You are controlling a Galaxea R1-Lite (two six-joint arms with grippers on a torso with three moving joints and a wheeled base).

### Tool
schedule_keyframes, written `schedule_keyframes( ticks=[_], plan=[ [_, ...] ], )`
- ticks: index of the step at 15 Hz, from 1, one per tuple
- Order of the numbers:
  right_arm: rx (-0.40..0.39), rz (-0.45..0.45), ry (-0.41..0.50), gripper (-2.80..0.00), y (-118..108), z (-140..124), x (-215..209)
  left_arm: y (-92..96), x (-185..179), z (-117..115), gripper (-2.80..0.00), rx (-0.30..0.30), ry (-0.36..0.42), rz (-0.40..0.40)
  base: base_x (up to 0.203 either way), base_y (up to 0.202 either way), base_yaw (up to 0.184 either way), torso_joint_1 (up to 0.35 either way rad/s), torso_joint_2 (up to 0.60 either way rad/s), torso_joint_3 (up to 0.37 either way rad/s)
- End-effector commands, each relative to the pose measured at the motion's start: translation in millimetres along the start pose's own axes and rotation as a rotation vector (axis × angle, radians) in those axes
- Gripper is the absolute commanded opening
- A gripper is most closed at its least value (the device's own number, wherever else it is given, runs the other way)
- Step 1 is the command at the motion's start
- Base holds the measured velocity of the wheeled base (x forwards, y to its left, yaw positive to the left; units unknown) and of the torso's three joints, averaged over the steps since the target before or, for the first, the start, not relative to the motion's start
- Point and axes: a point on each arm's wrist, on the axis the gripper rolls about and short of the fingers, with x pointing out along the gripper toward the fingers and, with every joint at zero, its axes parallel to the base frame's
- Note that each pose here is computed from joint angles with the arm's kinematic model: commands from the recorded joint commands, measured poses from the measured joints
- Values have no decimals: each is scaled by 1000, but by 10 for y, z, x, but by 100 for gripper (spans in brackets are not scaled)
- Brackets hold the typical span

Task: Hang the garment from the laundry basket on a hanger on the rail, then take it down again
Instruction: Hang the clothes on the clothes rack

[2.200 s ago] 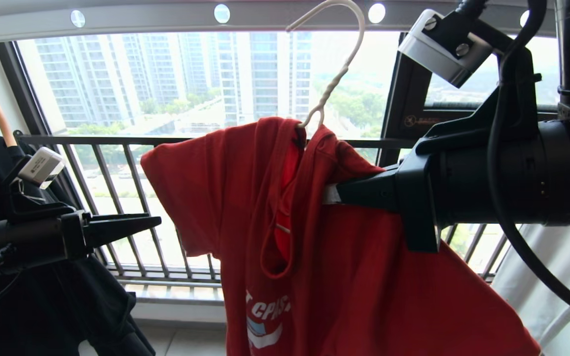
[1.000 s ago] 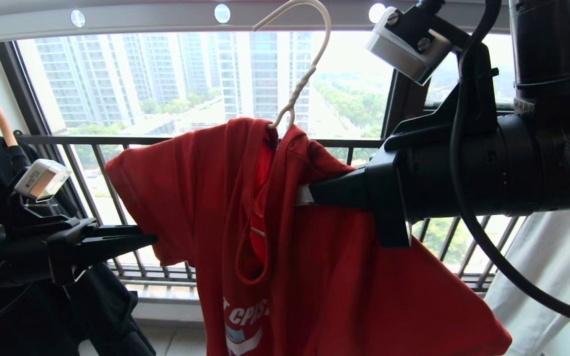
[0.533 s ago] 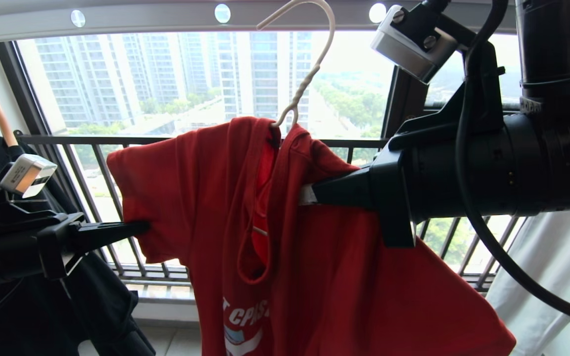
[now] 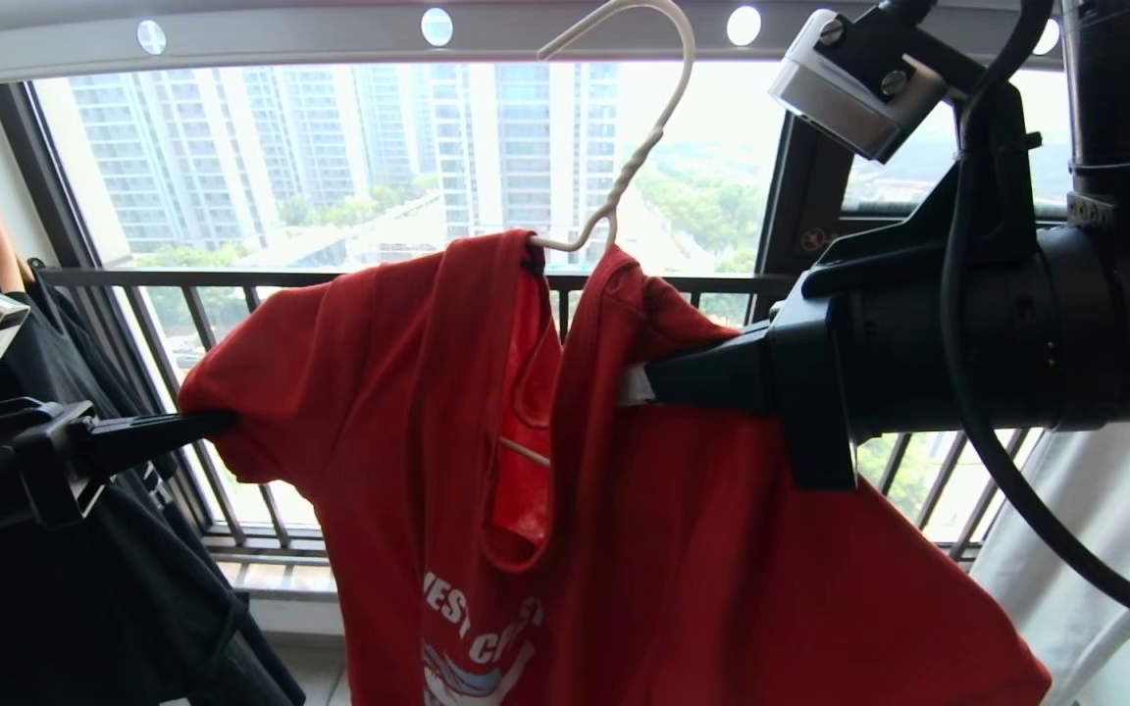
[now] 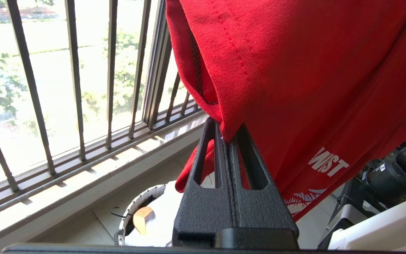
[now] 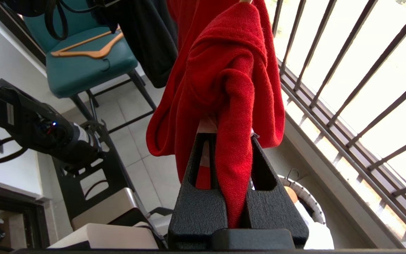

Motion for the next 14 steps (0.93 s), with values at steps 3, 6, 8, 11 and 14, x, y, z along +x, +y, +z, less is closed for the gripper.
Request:
schedule_keyframes(
  ticks=[3,6,8,11,14],
  plan=[
    [3,-8,0,-280,-19,-5,-15,88,-113,46,-280,3,-18,48,0,0,0,0,0,0],
    [3,-11,-2,-280,-28,-1,-13,63,-110,28,-280,4,-16,44,0,0,0,0,0,0],
    [3,-13,-5,-280,-28,5,-21,46,-99,31,-280,6,-14,37,0,0,0,0,0,0],
    [1,-12,-6,-280,-26,10,-18,24,-104,41,-280,13,-16,36,0,0,0,0,0,0],
    [1,-14,-8,-280,-29,14,-20,-37,-116,93,0,19,-24,36,0,0,0,0,0,0]
  ],
)
